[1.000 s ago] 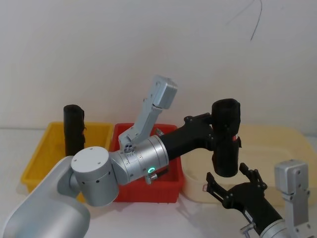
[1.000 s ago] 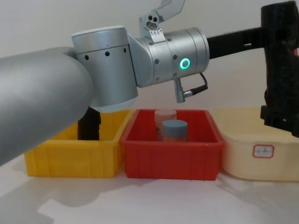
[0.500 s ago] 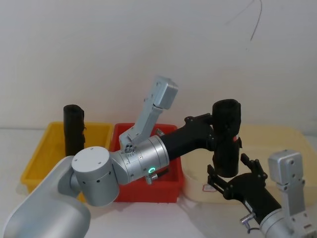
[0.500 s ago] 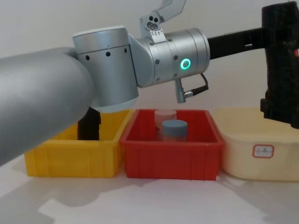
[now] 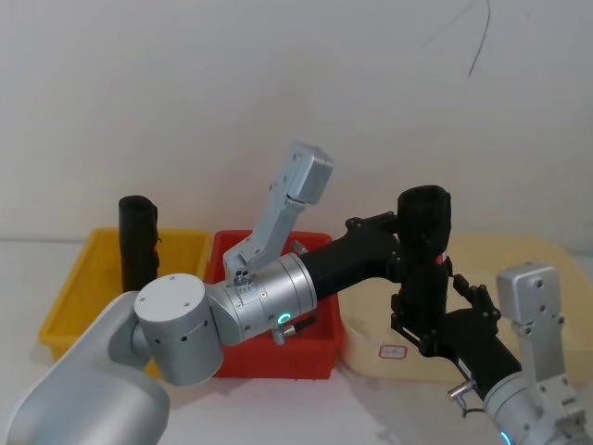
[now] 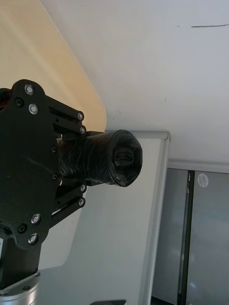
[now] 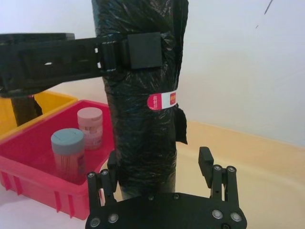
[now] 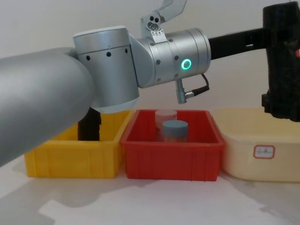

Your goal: Pick up the garbage bag with the one hand and transfer it to the other hand.

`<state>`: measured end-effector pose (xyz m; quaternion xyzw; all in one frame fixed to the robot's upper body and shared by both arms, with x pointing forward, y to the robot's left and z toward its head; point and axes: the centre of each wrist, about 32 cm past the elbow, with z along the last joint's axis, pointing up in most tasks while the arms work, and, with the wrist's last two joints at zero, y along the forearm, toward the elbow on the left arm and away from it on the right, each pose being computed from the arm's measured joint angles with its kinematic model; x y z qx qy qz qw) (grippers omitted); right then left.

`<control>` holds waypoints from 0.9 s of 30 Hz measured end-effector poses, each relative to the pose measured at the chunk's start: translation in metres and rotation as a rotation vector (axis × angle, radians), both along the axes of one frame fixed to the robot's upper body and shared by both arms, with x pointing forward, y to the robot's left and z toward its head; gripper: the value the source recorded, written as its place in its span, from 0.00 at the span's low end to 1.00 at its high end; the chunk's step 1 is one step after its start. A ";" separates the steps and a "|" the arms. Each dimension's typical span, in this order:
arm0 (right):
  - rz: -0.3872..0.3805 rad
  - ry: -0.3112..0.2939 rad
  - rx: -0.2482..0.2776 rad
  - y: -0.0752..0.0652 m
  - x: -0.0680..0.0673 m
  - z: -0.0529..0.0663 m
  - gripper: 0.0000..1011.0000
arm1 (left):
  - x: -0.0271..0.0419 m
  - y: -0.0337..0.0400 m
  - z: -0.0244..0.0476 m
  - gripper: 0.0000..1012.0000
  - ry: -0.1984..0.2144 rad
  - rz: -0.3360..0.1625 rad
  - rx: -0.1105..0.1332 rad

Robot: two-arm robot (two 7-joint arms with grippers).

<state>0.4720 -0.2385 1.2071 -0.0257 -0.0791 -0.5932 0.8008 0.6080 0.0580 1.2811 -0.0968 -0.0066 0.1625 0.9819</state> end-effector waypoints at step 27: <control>0.071 -0.007 0.081 0.001 0.012 0.013 0.56 | 0.0001 0.0002 0.0001 0.37 0.000 0.000 -0.002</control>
